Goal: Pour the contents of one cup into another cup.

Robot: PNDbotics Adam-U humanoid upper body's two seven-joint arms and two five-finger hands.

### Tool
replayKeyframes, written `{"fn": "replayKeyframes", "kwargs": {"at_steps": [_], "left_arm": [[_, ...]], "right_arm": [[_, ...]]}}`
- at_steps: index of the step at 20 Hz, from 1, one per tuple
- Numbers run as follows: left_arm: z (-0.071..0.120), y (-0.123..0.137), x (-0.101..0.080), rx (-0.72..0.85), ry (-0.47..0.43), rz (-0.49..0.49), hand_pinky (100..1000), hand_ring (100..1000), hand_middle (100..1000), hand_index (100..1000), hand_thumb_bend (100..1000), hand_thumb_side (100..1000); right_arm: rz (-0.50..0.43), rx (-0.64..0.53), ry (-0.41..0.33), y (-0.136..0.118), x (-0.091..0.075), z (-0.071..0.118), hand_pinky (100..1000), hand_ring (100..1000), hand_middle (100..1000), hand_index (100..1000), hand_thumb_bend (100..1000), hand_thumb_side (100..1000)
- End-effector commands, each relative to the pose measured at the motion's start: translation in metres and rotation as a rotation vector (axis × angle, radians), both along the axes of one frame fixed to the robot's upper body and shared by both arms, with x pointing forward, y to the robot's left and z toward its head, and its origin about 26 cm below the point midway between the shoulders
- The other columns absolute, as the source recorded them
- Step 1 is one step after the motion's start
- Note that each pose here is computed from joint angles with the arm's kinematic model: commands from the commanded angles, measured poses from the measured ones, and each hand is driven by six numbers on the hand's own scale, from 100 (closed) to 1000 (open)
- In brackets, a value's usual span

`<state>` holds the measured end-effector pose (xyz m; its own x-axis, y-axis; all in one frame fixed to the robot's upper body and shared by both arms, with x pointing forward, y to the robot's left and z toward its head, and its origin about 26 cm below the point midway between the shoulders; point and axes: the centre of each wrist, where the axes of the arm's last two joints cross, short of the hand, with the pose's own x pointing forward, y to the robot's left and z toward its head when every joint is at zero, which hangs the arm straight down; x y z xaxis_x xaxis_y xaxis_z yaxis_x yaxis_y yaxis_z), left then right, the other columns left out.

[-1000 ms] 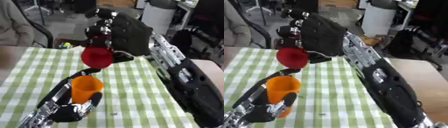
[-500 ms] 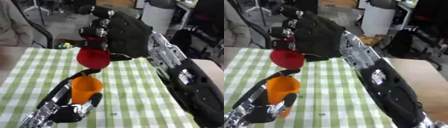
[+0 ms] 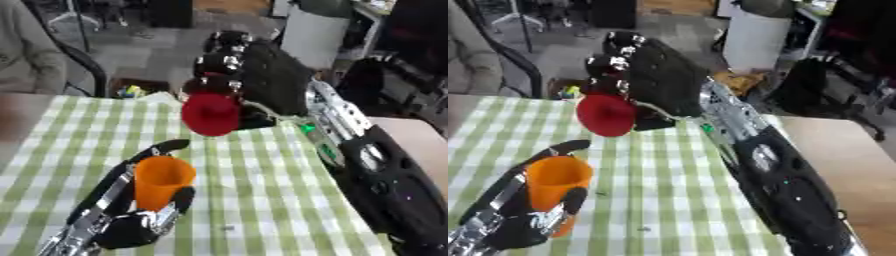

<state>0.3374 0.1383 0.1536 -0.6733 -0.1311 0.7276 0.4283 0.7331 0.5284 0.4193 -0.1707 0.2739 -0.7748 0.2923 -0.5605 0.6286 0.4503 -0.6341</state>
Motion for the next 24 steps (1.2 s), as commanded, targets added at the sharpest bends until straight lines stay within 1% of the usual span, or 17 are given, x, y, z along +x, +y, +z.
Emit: {"fn": "replayKeyframes", "kwargs": {"at_steps": [1, 4, 5, 6, 7, 8, 9, 10, 11, 12, 13, 15, 16, 17, 20, 23, 24], "left_arm": [[-0.005, 0.018, 0.006, 0.010, -0.034, 0.097, 304, 288, 315, 909, 100, 456], [-0.020, 0.030, 0.009, 0.013, -0.042, 0.179, 311, 293, 315, 908, 100, 491], [-0.023, 0.034, 0.012, 0.012, -0.053, 0.211, 330, 308, 321, 908, 100, 510], [-0.026, 0.036, 0.014, 0.012, -0.068, 0.240, 333, 311, 322, 907, 100, 506], [-0.027, 0.038, 0.017, 0.010, -0.093, 0.270, 371, 338, 343, 907, 100, 460], [-0.027, 0.041, 0.019, 0.012, -0.124, 0.301, 373, 339, 345, 907, 100, 452], [-0.027, 0.043, 0.022, 0.019, -0.155, 0.328, 405, 364, 367, 918, 100, 445], [-0.028, 0.046, 0.024, 0.031, -0.186, 0.358, 437, 384, 383, 923, 190, 451], [-0.030, 0.049, 0.027, 0.044, -0.214, 0.384, 478, 431, 428, 939, 388, 466], [-0.031, 0.051, 0.029, 0.061, -0.241, 0.408, 495, 451, 448, 947, 470, 472], [-0.032, 0.054, 0.031, 0.078, -0.268, 0.429, 585, 545, 545, 986, 743, 469], [-0.035, 0.058, 0.035, 0.108, -0.306, 0.457, 644, 617, 627, 1000, 901, 498], [-0.035, 0.060, 0.036, 0.115, -0.319, 0.470, 661, 654, 666, 1000, 995, 548], [-0.036, 0.062, 0.037, 0.116, -0.329, 0.483, 672, 686, 695, 1000, 1000, 608], [-0.035, 0.068, 0.039, 0.101, -0.341, 0.513, 680, 710, 732, 1000, 1000, 723], [-0.032, 0.073, 0.040, 0.070, -0.343, 0.543, 680, 707, 734, 1000, 1000, 783], [-0.029, 0.075, 0.039, 0.052, -0.340, 0.553, 680, 705, 734, 1000, 991, 790]], "right_arm": [[-0.015, 0.119, 0.115, -0.034, 0.008, -0.001, 441, 307, 237, 454, 100, 100], [-0.071, 0.202, 0.265, -0.054, 0.011, -0.014, 414, 288, 220, 448, 100, 100], [-0.079, 0.220, 0.308, -0.059, 0.011, -0.018, 401, 278, 212, 445, 100, 100], [-0.080, 0.231, 0.344, -0.061, 0.010, -0.021, 400, 278, 211, 444, 100, 100], [-0.077, 0.242, 0.373, -0.063, 0.009, -0.023, 390, 272, 205, 440, 100, 100], [-0.071, 0.252, 0.398, -0.064, 0.007, -0.024, 389, 271, 204, 440, 100, 100], [-0.063, 0.260, 0.418, -0.064, 0.006, -0.025, 384, 268, 201, 438, 100, 100], [-0.053, 0.270, 0.437, -0.064, 0.004, -0.026, 380, 266, 199, 436, 100, 100], [-0.042, 0.279, 0.454, -0.064, 0.002, -0.027, 377, 265, 197, 435, 100, 100], [-0.032, 0.286, 0.467, -0.065, 0.000, -0.027, 377, 265, 197, 435, 100, 100], [-0.024, 0.294, 0.479, -0.065, -0.002, -0.027, 371, 261, 193, 431, 100, 100], [-0.009, 0.306, 0.504, -0.066, -0.006, -0.028, 366, 257, 189, 428, 100, 100], [-0.002, 0.310, 0.517, -0.066, -0.007, -0.029, 364, 255, 187, 427, 100, 100], [0.005, 0.316, 0.530, -0.066, -0.009, -0.030, 359, 252, 183, 423, 100, 100], [0.018, 0.331, 0.577, -0.069, -0.012, -0.035, 347, 244, 175, 416, 100, 100], [0.024, 0.346, 0.633, -0.072, -0.015, -0.044, 332, 234, 164, 408, 100, 100], [0.025, 0.356, 0.659, -0.073, -0.015, -0.048, 328, 231, 161, 405, 100, 100]]}}
